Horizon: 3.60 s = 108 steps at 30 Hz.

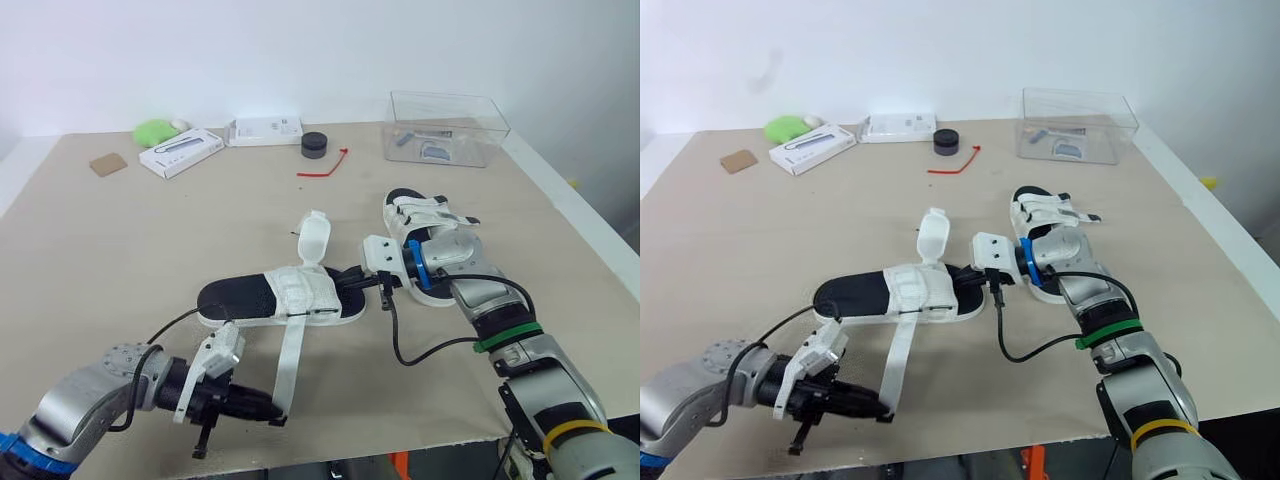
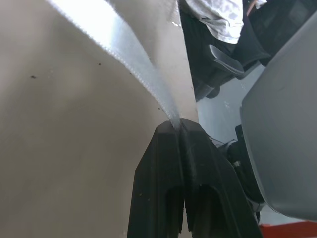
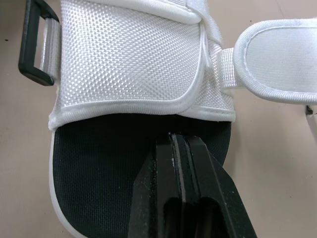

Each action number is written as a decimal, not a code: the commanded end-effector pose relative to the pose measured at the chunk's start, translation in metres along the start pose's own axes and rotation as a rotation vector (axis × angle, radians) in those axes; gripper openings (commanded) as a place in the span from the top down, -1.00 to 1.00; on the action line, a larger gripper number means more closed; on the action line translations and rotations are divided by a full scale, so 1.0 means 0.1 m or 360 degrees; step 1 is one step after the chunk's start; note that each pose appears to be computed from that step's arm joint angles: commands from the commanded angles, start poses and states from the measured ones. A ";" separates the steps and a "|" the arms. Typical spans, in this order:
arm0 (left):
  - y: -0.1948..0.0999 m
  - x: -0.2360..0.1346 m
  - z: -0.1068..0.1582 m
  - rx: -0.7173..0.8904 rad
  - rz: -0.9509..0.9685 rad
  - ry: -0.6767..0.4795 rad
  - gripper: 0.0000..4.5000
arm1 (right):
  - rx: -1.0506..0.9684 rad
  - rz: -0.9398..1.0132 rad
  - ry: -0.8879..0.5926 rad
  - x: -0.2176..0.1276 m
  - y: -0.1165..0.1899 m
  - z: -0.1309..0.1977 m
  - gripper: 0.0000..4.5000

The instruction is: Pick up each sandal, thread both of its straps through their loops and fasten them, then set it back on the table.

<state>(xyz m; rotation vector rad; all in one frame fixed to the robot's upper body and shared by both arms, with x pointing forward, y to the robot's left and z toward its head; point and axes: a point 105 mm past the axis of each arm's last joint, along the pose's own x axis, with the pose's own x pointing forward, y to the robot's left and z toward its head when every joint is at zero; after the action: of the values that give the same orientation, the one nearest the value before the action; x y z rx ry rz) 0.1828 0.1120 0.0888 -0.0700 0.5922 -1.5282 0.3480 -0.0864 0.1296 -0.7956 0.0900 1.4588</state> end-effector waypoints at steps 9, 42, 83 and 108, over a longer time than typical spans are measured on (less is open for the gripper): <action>-0.12 -0.07 -0.04 0.0371 -0.0067 0.0321 0.21 | -0.0002 0.0017 0.0043 0.00 0.00 -0.05 1.00; 0.13 0.05 0.82 0.2923 -0.0301 0.0333 -0.99 | -0.0026 0.0058 0.0077 -0.06 -0.02 -0.08 1.00; 0.51 -0.20 1.50 0.0599 0.0046 -0.0521 0.98 | -0.0025 0.0034 0.0116 -0.12 -0.03 -0.11 1.00; 0.99 -0.31 1.04 0.0060 0.0451 -0.0738 0.98 | -0.0035 0.0034 0.0113 -0.11 -0.05 -0.09 1.00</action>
<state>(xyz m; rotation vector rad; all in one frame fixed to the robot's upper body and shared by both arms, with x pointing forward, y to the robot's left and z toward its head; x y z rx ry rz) 0.3144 0.1127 0.1475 -0.3143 0.2022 -1.2163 0.3533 -0.0966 0.1312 -0.8426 0.1164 1.4599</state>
